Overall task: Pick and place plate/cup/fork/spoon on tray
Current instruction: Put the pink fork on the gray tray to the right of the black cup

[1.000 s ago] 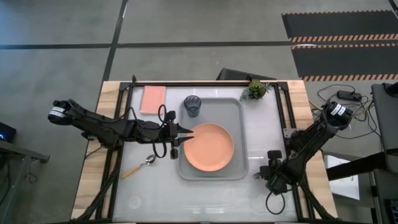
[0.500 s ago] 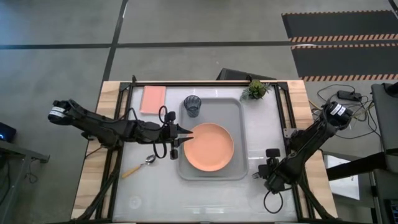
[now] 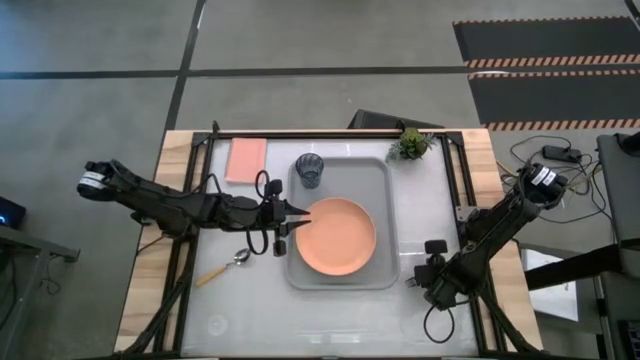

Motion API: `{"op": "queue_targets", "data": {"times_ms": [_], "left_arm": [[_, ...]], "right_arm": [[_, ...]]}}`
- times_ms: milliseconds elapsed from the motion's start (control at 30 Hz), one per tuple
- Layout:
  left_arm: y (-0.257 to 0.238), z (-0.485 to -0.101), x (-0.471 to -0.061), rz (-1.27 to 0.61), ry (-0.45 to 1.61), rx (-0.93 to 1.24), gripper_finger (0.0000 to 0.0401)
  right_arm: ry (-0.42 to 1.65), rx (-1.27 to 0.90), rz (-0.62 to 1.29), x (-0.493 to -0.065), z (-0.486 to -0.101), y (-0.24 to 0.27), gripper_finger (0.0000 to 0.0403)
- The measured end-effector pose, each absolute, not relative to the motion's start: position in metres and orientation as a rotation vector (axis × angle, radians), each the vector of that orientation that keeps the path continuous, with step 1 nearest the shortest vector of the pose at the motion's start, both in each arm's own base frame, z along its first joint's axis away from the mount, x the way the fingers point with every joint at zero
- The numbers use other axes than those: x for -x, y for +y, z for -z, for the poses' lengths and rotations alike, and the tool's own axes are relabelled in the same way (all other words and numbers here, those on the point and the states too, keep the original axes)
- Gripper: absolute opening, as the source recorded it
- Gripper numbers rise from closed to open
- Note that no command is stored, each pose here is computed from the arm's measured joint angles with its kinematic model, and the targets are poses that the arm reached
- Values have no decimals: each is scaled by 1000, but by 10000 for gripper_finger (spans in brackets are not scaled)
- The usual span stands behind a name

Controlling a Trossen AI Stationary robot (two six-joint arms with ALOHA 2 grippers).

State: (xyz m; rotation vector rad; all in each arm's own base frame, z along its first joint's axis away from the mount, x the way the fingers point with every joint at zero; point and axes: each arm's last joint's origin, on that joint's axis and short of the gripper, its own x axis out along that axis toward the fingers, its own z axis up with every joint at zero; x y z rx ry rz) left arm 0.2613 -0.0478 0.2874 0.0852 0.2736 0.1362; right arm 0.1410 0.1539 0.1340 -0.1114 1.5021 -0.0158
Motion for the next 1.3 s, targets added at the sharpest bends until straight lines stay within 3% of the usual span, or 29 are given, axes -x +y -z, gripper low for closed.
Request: {"op": "queue_targets", "data": {"times_ms": [200, 400, 767, 1033, 1300], "left_arm": [[-45, -286, -258, -200, 272, -97, 73], [-40, -292, -248, -299, 243, -127, 73], [-31, -298, -217, -390, 182, -133, 73], [-29, -298, -206, -393, 131, -96, 73], [-27, -296, -198, -391, 106, -76, 73]], "right_arm": [[1496, 111, 14, -141, -135, 154, 23], [1510, 58, 62, -138, -148, 150, 22], [1466, -188, 249, -145, -209, 135, 21], [1391, -211, 330, -184, -260, 105, 20], [1345, -148, 319, -237, -288, 44, 20]]}}
